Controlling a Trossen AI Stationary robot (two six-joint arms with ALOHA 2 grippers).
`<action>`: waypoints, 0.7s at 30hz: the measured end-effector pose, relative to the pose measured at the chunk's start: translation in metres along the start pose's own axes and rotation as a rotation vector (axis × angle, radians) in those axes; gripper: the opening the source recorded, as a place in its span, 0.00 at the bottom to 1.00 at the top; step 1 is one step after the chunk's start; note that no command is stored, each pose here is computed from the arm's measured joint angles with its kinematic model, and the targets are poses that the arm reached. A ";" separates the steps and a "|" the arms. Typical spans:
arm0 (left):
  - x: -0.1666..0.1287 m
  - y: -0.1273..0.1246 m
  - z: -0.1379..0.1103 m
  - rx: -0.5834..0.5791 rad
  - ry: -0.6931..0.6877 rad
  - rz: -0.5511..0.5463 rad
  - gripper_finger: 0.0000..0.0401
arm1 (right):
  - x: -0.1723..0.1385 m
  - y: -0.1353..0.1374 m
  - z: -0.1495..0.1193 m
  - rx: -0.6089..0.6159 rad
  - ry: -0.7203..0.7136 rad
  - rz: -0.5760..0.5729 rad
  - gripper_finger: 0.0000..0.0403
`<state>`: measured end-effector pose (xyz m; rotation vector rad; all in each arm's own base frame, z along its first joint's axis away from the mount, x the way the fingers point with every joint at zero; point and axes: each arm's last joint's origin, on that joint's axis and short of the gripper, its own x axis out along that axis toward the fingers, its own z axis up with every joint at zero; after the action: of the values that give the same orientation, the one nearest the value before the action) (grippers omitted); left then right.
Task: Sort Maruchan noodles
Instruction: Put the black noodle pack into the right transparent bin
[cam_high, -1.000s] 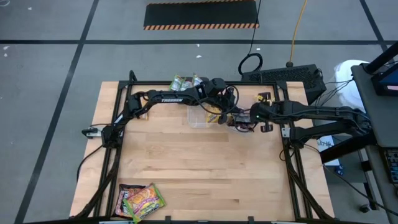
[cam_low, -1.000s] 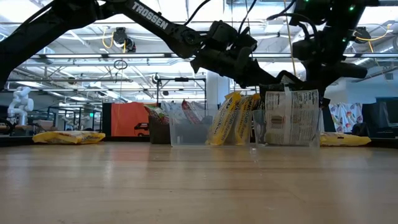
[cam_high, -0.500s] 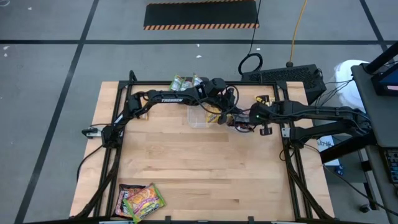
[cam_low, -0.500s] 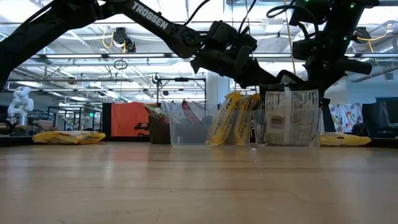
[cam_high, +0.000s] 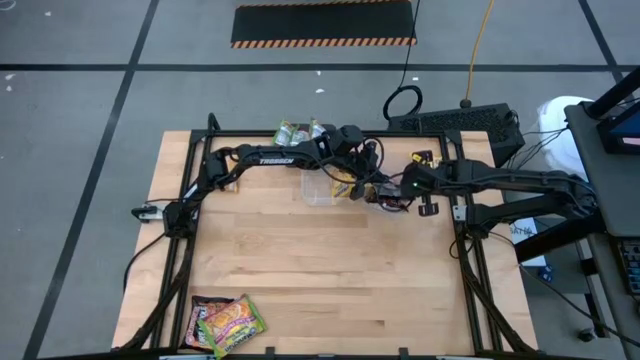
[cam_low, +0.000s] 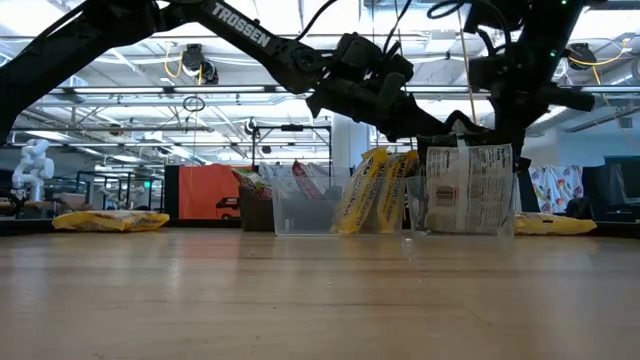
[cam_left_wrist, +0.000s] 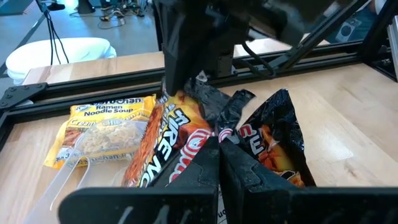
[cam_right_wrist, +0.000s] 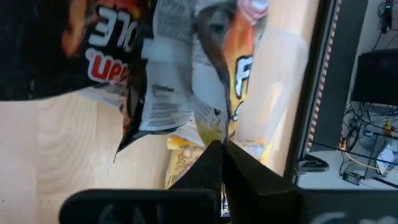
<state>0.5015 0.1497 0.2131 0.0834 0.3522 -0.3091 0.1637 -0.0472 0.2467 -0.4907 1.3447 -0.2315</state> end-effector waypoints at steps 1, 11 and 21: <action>-0.001 0.001 0.001 0.000 -0.001 0.002 0.00 | -0.002 -0.001 0.001 0.002 -0.005 -0.002 0.00; -0.007 0.006 0.003 0.001 -0.012 0.017 0.00 | -0.023 -0.012 0.008 -0.010 -0.072 0.023 0.00; -0.008 0.008 0.007 0.026 -0.045 0.029 0.00 | -0.048 -0.025 0.012 0.000 -0.123 0.001 0.00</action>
<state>0.4993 0.1584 0.2227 0.1064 0.3018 -0.2863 0.1679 -0.0461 0.3023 -0.4964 1.2249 -0.1981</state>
